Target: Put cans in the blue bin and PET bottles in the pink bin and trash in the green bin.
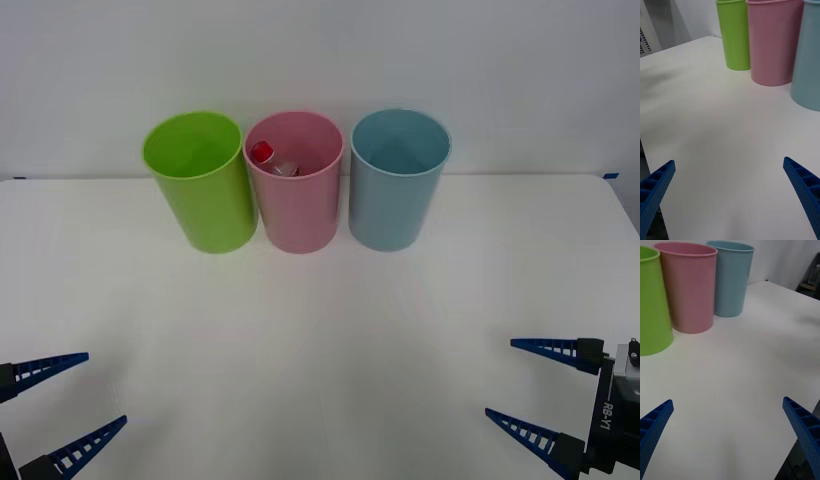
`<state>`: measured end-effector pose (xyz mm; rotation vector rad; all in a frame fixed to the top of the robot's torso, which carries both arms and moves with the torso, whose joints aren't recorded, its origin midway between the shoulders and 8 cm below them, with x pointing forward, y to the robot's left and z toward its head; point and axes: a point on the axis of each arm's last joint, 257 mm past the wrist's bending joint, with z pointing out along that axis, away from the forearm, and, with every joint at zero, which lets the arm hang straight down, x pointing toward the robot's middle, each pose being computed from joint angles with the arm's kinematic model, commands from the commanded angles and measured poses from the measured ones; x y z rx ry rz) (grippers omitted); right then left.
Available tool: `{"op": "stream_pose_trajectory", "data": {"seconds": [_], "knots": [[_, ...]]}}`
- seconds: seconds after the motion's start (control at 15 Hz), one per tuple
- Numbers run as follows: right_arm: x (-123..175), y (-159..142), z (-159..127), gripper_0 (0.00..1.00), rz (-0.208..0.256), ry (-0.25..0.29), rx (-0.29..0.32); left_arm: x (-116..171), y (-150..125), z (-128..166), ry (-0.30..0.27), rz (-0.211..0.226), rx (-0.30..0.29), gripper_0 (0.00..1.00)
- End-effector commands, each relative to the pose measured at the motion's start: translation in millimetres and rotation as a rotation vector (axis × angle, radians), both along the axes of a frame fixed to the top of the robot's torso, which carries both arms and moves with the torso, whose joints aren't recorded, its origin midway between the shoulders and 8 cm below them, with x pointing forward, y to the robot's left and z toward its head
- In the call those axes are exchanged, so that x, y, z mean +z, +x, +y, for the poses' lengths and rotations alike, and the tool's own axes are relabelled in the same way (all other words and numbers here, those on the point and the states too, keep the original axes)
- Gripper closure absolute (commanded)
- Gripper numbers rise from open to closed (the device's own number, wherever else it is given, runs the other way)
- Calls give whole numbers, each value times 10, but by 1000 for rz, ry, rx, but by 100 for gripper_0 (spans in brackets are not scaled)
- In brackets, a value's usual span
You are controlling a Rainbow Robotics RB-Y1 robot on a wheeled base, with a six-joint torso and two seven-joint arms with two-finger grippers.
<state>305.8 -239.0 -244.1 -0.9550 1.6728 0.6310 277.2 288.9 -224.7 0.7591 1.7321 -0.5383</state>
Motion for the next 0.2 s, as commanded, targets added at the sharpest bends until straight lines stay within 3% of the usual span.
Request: {"op": "stream_pose_trajectory", "data": {"seconds": [0.07, 0.2], "knots": [[0, 0, 0, 0, 0, 0, 0, 1, 1, -2, -1, 0, -1, 0], [0, 0, 0, 0, 0, 0, 0, 1, 1, -2, -1, 0, -1, 0]]}}
